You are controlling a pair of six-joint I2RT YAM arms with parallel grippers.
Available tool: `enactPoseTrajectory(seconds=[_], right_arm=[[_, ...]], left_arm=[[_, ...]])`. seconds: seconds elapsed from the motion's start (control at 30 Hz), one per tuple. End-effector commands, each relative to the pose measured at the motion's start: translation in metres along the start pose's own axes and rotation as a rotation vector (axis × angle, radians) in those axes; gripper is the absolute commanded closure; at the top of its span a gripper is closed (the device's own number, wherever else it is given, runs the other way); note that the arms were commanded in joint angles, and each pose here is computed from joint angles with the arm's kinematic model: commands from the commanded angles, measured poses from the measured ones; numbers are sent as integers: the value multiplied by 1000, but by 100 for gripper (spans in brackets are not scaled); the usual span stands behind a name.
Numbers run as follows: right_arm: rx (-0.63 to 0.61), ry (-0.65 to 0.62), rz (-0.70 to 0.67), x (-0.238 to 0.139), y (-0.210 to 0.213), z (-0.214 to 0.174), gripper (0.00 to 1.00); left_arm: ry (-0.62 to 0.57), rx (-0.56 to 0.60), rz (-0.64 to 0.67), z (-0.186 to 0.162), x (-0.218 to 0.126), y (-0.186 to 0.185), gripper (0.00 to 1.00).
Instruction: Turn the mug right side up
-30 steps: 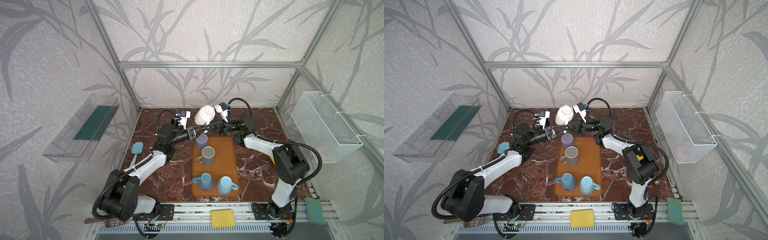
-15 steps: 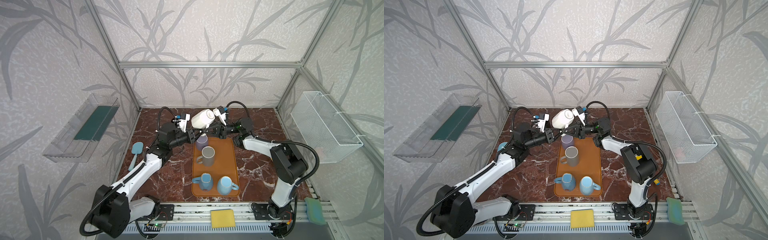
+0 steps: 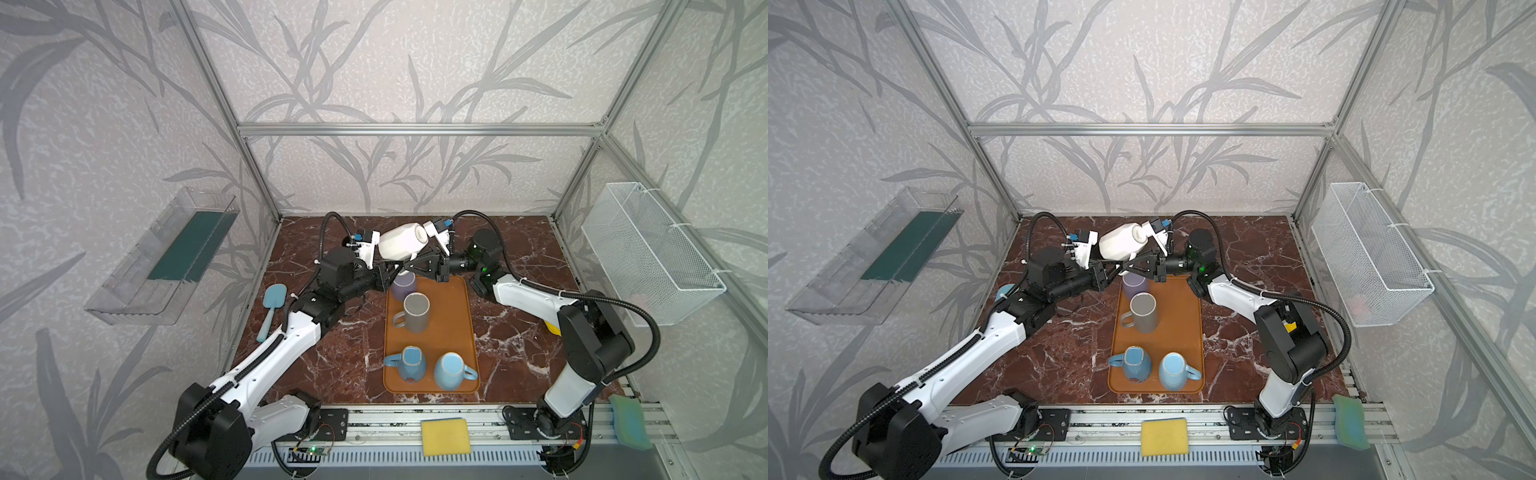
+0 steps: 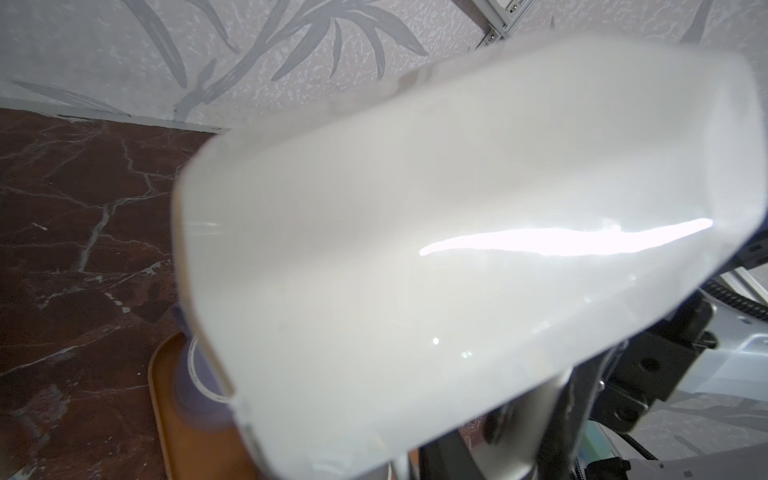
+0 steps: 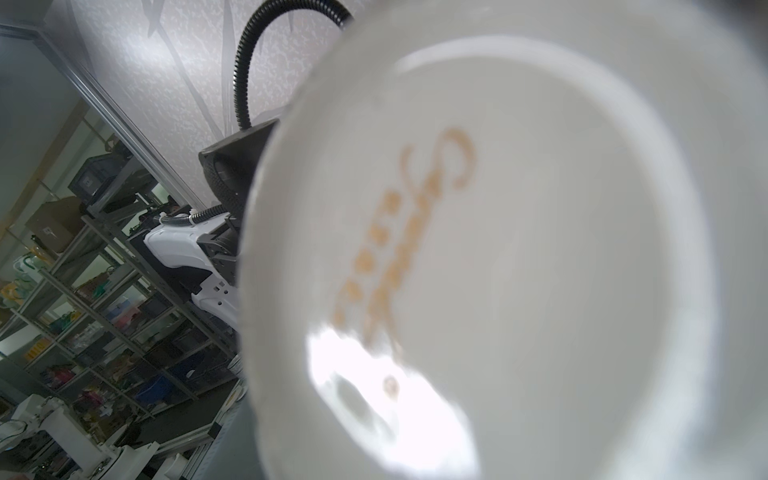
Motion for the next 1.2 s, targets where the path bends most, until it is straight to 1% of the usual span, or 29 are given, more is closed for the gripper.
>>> enactPoseTrajectory(seconds=[0.0, 0.2, 0.33, 0.5, 0.57, 0.8, 0.83, 0.87, 0.97, 1.0, 1.17], right_arm=[[80, -11, -120, 2, -14, -7, 89], [130, -14, -193, 2, -19, -13, 86], [166, -23, -238, 4, -20, -15, 81], [197, -61, -299, 5, -19, -15, 78], [204, -79, -307, 4, -18, -14, 77], [287, -134, -330, 4, -22, -9, 75], [296, -137, -330, 5, -23, -9, 76], [308, -142, -337, 5, -25, -9, 79], [333, -148, -343, 6, -29, -10, 96], [338, -146, -339, 6, -29, -11, 100], [360, -142, -350, 6, -30, -15, 100]], left_arm=[[-147, 168, 40, 46, -18, -17, 100], [-149, 210, 103, 45, -23, -16, 100], [-150, 234, 130, 44, -24, -17, 100], [-146, 266, 154, 42, -24, -19, 100], [-142, 277, 158, 41, -23, -20, 100], [-131, 306, 161, 39, -21, -25, 100], [-131, 311, 160, 39, -20, -26, 100], [-129, 314, 159, 39, -20, -27, 100], [-126, 325, 165, 39, -20, -28, 100], [-126, 326, 164, 39, -20, -29, 100], [-123, 332, 174, 37, -20, -27, 100]])
Point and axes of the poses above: each gripper's point midway between its finger pads, its own x axis out along the fingers, its own y axis along the line the jaws close on, z = x × y, the point moved 3 cm from there along -x, back along the fingers, and after that the axes turned 12 degrees about x, right-handed, at the moved point
